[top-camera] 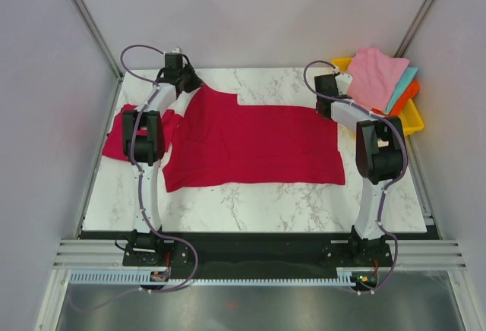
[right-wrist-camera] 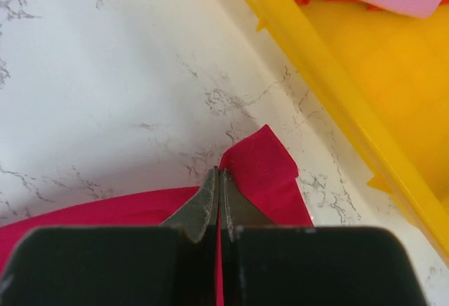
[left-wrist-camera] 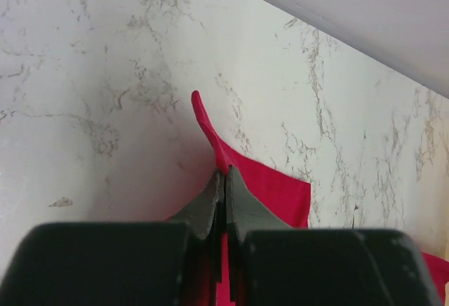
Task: Fold and stack the t-shirts
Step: Fold the tshirt
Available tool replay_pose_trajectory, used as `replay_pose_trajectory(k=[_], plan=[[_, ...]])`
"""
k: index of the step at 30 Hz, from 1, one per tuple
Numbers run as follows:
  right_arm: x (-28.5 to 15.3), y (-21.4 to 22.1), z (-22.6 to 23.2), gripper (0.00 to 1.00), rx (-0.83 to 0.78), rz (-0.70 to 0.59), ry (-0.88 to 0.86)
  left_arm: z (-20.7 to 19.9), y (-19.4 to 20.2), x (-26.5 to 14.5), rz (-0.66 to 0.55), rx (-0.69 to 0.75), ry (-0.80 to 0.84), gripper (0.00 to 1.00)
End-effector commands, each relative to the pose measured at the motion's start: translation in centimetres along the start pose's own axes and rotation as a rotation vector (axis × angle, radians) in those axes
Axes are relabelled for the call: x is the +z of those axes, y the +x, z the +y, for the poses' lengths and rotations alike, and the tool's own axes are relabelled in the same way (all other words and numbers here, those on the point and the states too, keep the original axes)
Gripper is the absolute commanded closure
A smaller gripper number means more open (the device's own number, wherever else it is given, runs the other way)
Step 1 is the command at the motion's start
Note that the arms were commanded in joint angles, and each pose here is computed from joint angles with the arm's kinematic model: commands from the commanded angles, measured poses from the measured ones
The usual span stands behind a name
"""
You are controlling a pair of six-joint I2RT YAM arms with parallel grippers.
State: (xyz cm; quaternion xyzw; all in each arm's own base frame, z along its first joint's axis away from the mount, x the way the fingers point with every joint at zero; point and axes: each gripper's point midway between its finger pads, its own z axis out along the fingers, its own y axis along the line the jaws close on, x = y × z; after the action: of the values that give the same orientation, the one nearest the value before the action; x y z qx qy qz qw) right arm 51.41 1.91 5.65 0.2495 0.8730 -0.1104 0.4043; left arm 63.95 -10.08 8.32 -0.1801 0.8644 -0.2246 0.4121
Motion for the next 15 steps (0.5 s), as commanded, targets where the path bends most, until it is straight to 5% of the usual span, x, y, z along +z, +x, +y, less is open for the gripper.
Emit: replay_pose_trajectory(k=[1,15], plan=[[-2.1,-3.4,-0.1,1.00,0.064,-0.088,-0.017,-3.6,-3.6,-2.2,-0.089,0.023,0.102,0.98],[-2.3,-3.3,-1.2,1.00,0.115,-0.066,-0.026,-5.4,-3.6,-5.7,-0.127,0.070,0.158,0.98]])
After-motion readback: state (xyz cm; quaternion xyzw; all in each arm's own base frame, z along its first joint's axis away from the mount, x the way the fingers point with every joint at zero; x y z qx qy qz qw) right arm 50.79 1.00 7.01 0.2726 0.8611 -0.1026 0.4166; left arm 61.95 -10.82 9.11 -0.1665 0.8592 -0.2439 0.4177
